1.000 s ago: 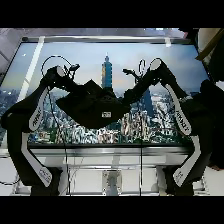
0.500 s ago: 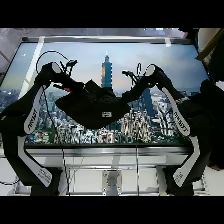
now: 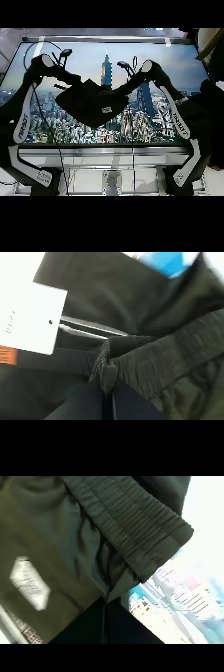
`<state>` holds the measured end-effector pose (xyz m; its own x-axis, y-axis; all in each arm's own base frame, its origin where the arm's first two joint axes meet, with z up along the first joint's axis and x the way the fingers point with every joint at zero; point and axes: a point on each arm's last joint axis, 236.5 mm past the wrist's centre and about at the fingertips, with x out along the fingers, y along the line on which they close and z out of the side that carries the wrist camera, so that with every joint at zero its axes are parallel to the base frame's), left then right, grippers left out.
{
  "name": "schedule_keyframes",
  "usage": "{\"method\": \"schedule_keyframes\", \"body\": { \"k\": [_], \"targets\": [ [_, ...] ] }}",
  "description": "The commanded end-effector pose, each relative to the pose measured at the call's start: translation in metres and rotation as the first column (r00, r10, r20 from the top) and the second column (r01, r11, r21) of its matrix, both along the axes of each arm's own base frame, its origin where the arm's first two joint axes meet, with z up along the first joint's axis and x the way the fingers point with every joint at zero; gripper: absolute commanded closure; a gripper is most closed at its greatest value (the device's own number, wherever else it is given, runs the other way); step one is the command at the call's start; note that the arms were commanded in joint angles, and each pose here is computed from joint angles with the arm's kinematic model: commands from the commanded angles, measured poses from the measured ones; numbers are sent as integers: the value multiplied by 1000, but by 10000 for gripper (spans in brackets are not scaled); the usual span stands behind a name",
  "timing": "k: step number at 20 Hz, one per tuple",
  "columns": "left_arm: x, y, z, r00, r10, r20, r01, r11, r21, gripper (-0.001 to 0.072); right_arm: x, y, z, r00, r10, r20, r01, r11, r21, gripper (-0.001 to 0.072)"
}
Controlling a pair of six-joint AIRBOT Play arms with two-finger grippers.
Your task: Fold the clothes and pants, and hang the long-sleeved shirts on hangers.
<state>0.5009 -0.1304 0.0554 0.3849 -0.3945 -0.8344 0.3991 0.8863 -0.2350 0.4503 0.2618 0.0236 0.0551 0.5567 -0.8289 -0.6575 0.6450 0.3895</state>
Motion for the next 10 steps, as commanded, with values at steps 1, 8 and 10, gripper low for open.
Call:
{"method": "schedule_keyframes", "body": {
  "k": [1,8,10],
  "targets": [
    [-25,-15,106,981,-8,193,24,997,-78,680,4,-19,119,978,-13,207,6,999,34,707],
    [-187,-103,312,771,-173,613,343,924,-171,681,-54,-55,414,558,-336,758,44,925,377,711],
    [-233,-128,349,685,-202,700,452,872,-190,682,-63,-65,462,431,-428,795,24,886,464,713]
  ]
}}
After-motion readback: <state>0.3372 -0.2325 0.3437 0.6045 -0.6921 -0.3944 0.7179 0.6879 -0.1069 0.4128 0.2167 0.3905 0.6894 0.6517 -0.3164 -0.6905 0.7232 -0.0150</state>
